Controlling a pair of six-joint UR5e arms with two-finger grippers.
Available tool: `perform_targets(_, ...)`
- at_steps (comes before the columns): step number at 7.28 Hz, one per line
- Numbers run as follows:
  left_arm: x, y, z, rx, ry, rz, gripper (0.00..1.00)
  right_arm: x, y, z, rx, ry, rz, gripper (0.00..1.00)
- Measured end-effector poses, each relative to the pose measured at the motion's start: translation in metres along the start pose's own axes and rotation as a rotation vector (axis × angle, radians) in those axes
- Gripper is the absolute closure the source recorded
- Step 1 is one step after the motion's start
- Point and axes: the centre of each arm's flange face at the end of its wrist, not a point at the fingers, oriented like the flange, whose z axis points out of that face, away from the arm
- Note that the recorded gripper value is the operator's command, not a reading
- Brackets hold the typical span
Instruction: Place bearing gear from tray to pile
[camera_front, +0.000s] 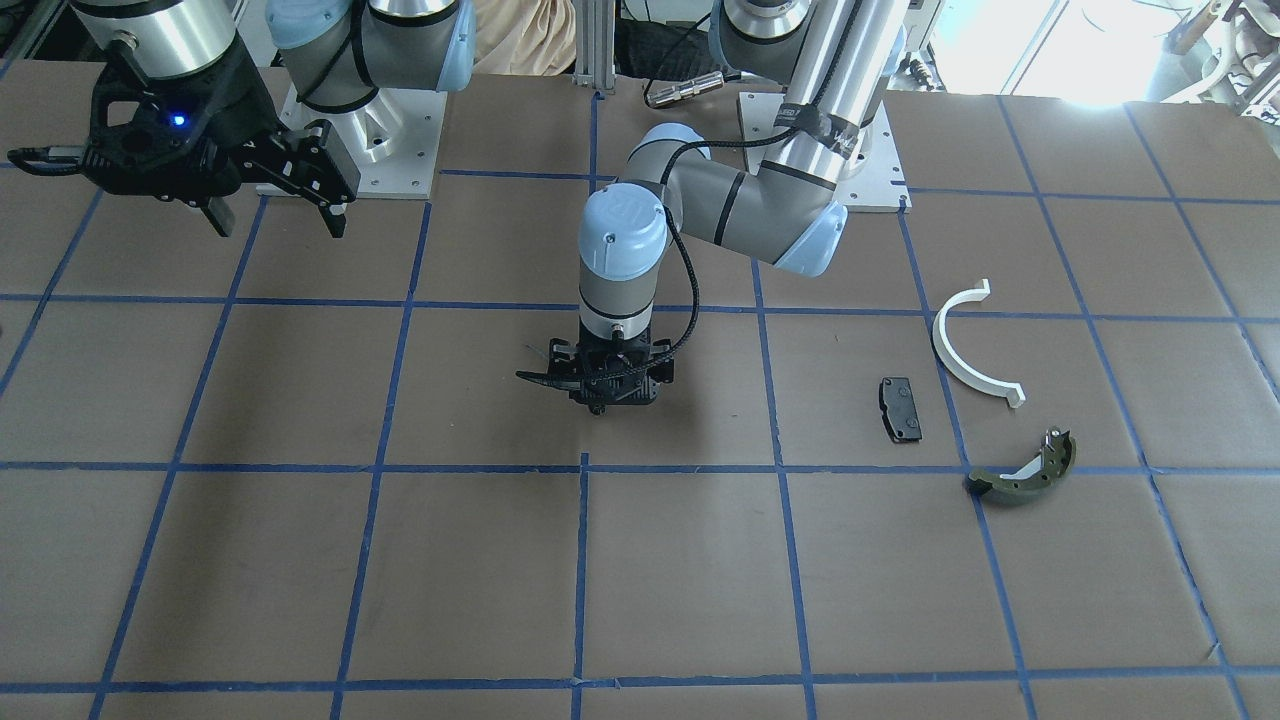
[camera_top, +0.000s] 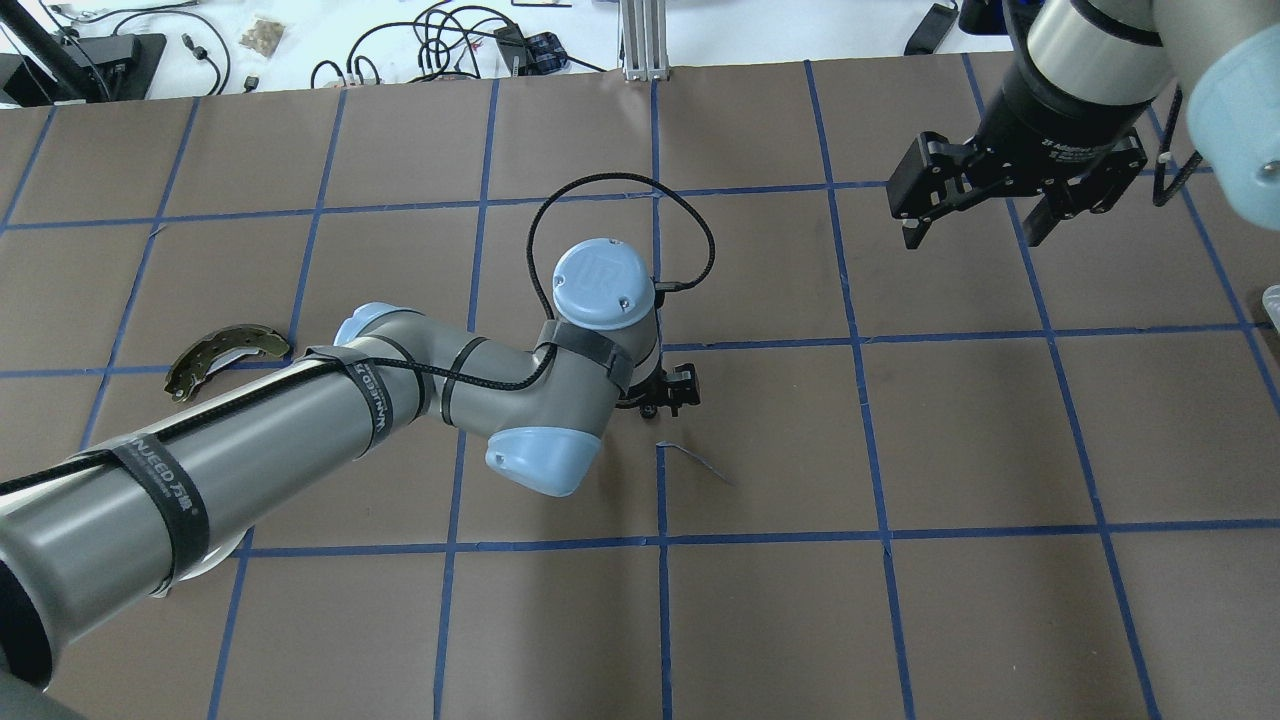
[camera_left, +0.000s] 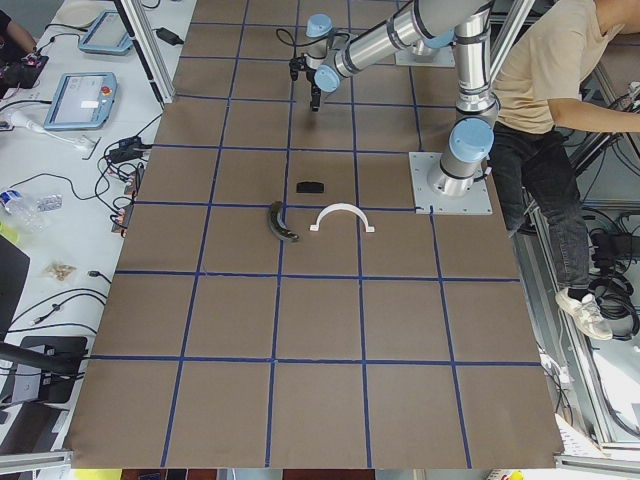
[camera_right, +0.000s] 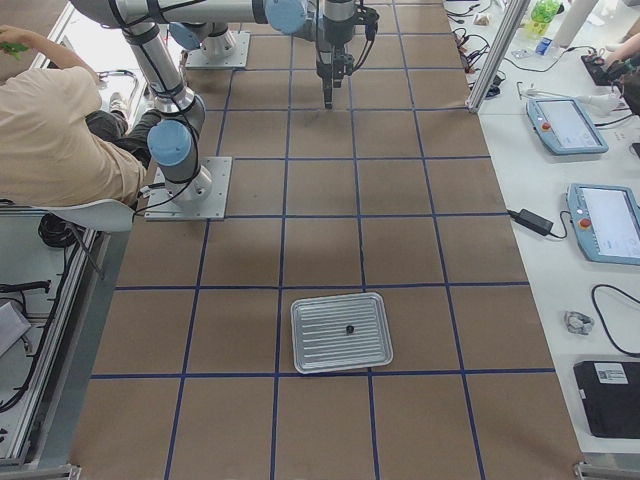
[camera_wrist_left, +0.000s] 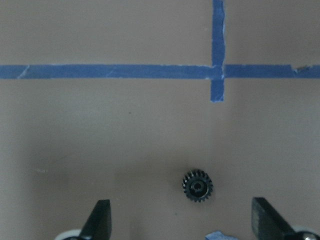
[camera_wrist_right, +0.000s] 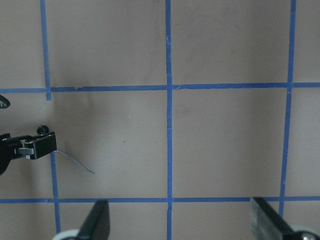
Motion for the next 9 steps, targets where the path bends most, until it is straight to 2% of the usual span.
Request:
perform_targets(2,0.006,0.004,0.004,0.002,-0.003,0.008,0.0,0.002,0.002,0.002,-0.011,0.02,-0.001,0.0)
perform_targets(3,0.008,0.004,0.006,0.006,-0.002,0.01,0.07,0.002,0.003,0.002,-0.013,0.022,-0.002,0.0)
perform_targets(7,0.014,0.0,0.012,0.046,0.018,0.021,0.14,0.002,0.004,0.003,-0.02,0.023,-0.004,0.0)
perform_targets(8,0.014,-0.001,0.012,0.05,0.018,0.025,0.21,0.002,0.004,0.003,-0.022,0.022,-0.003,0.0)
perform_targets(9,0.014,-0.001,0.012,0.052,0.018,0.029,0.37,0.002,0.005,0.003,-0.027,0.022,-0.001,0.0)
